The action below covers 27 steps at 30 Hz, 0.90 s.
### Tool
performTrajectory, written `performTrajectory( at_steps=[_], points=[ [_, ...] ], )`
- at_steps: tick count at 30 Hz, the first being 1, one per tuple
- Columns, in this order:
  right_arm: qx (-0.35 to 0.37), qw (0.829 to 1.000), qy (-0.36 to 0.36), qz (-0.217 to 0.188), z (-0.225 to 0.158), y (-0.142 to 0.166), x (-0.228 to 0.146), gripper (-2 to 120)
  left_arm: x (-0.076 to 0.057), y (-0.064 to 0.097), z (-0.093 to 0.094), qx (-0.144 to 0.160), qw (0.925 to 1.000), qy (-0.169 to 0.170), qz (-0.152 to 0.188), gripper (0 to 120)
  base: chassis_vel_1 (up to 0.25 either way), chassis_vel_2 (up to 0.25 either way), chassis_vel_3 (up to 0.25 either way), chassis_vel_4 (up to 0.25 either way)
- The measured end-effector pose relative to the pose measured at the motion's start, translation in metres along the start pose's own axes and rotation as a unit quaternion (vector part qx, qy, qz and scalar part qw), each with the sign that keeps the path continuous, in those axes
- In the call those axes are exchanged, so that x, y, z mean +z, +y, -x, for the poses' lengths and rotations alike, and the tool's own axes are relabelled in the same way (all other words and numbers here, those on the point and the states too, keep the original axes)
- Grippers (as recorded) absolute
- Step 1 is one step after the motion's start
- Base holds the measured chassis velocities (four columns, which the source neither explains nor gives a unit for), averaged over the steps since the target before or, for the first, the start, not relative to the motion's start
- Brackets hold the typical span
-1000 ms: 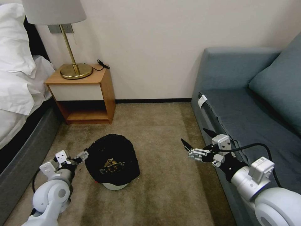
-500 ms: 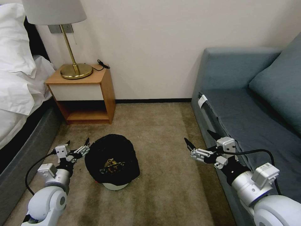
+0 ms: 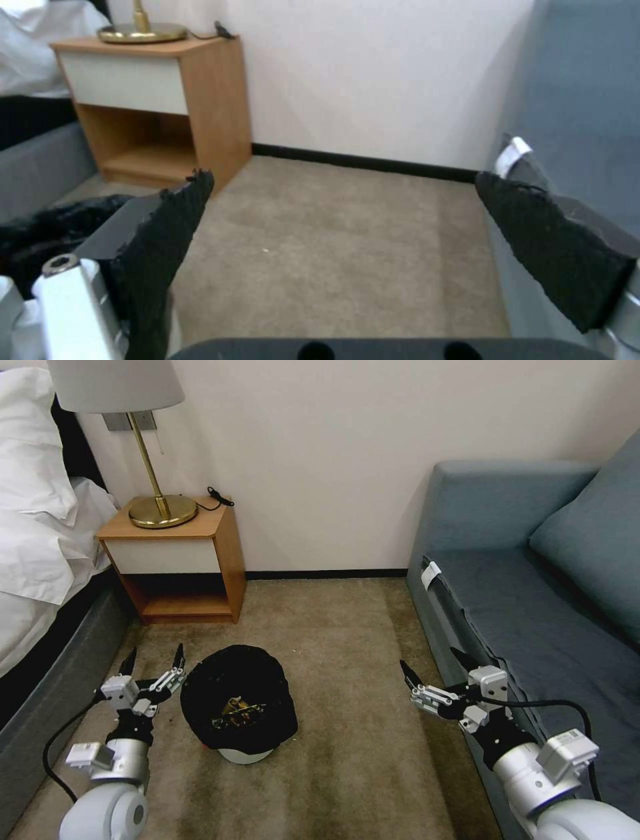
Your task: Pick up the trash bin, then pick up the garbage on the floor and place it into the trash bin.
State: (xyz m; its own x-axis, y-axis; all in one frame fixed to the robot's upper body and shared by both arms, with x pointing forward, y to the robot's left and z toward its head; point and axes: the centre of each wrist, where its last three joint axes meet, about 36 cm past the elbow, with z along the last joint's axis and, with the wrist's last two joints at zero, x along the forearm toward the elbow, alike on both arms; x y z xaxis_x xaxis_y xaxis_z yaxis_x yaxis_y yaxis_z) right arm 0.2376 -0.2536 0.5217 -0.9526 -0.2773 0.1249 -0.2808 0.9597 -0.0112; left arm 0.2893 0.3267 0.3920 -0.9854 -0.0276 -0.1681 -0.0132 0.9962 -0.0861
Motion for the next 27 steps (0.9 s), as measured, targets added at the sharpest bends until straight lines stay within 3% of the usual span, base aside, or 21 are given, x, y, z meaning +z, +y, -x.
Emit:
performTrajectory(
  at_steps=[15,27],
  points=[
    [0.030,0.999,-0.015,-0.002,-0.0073,0.0050,0.0080,100,-0.0013,0.0033,-0.0086,0.011,0.9998,0.003,0.018,100,0.000,0.000,0.000,0.000],
    [0.032,0.999,-0.021,-0.004,-0.0072,0.0039,0.0076,100,-0.0005,0.0039,-0.0041,0.023,0.9996,0.001,0.017,100,0.000,0.000,0.000,0.000]
  ],
)
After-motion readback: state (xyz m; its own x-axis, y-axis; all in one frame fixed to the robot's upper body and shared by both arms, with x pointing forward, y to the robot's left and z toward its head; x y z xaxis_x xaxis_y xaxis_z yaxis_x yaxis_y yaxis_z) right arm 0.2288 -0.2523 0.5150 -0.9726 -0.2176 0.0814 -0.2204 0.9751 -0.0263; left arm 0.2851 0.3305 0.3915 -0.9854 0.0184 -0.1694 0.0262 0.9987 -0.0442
